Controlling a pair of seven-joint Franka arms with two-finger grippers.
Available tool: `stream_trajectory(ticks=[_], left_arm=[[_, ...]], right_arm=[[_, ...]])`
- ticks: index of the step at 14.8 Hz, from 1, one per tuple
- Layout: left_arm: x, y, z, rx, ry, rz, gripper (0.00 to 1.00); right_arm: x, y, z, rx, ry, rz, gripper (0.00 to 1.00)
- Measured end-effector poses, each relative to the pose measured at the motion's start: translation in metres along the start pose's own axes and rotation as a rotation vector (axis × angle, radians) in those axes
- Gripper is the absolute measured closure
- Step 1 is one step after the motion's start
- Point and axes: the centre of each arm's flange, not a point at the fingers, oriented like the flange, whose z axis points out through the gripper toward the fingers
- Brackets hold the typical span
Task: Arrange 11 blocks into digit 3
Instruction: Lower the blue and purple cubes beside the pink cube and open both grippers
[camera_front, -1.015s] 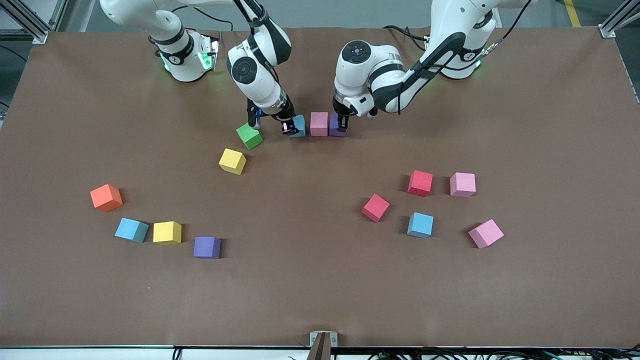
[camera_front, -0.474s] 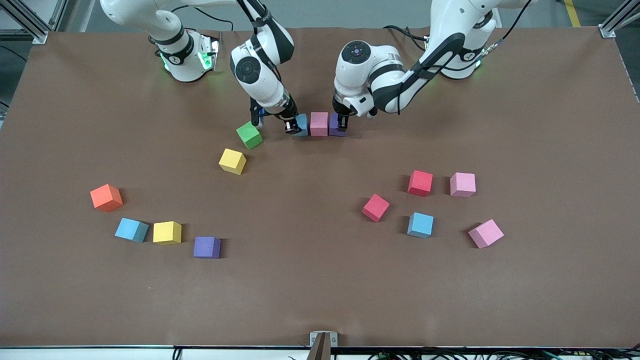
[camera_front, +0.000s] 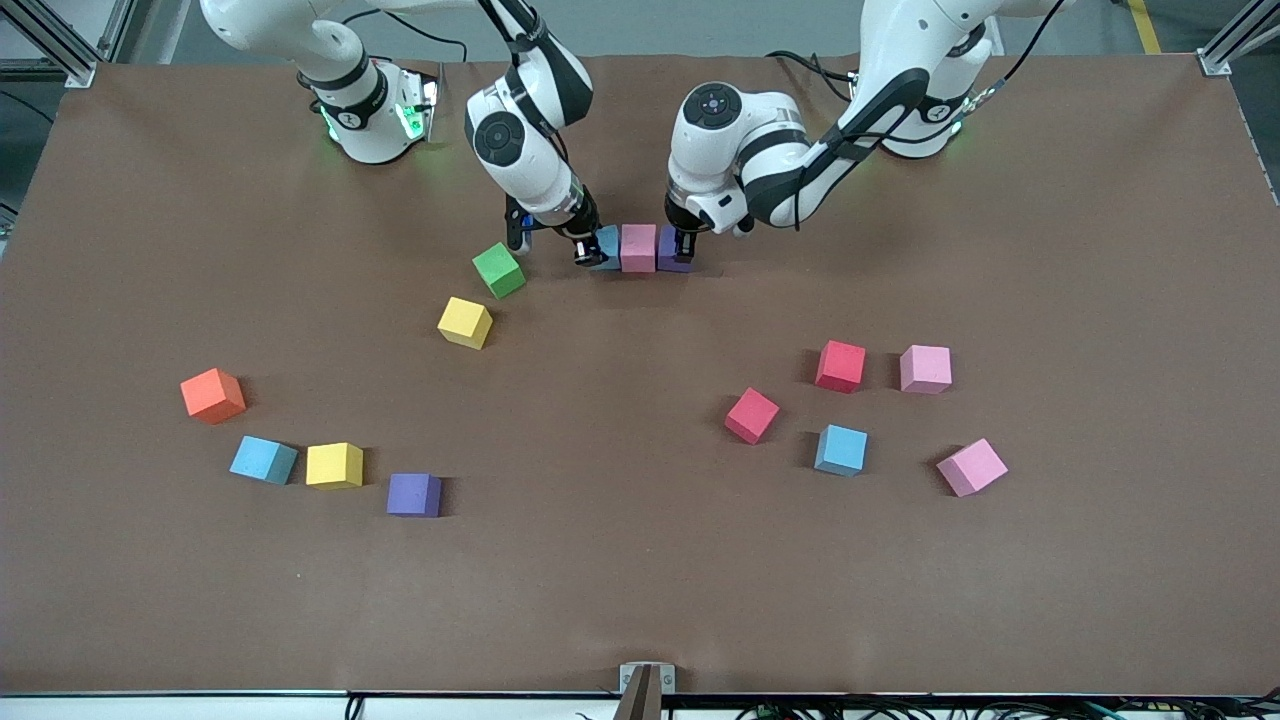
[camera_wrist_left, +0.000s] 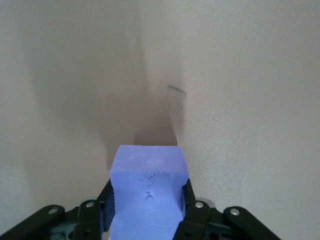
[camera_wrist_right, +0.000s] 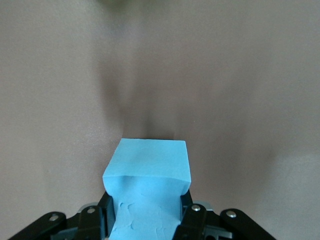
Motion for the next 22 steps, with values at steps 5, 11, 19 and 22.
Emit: stream_trajectory(ticks=[5,11,19,22], left_arm=[[-0.0015,-0.0021,0.0020,0.006,-0.002,0.003,0.46],[-0.0023,0.0001,0.0019,0.007,-0.006,0.000,0.46],[-0.0022,0.0024,0.0015,0.005,-0.008,-0.004,0.46],[-0.0021,0.0022,0.0023,0.007,-0.008,-0.004,0.46]], right_arm=[[-0.0005,-0.0002,0.0020,-0.005,-0.001,0.010,0.43],[-0.0002,-0.0011,0.0087,-0.017,0.003,0.038,0.00],[-0.0020,-0.0026,0.0073,-0.015,-0.002,0.077,0.00],[-0.0014,-0.0021,0.0080,-0.022,0.001,0.088,0.00]])
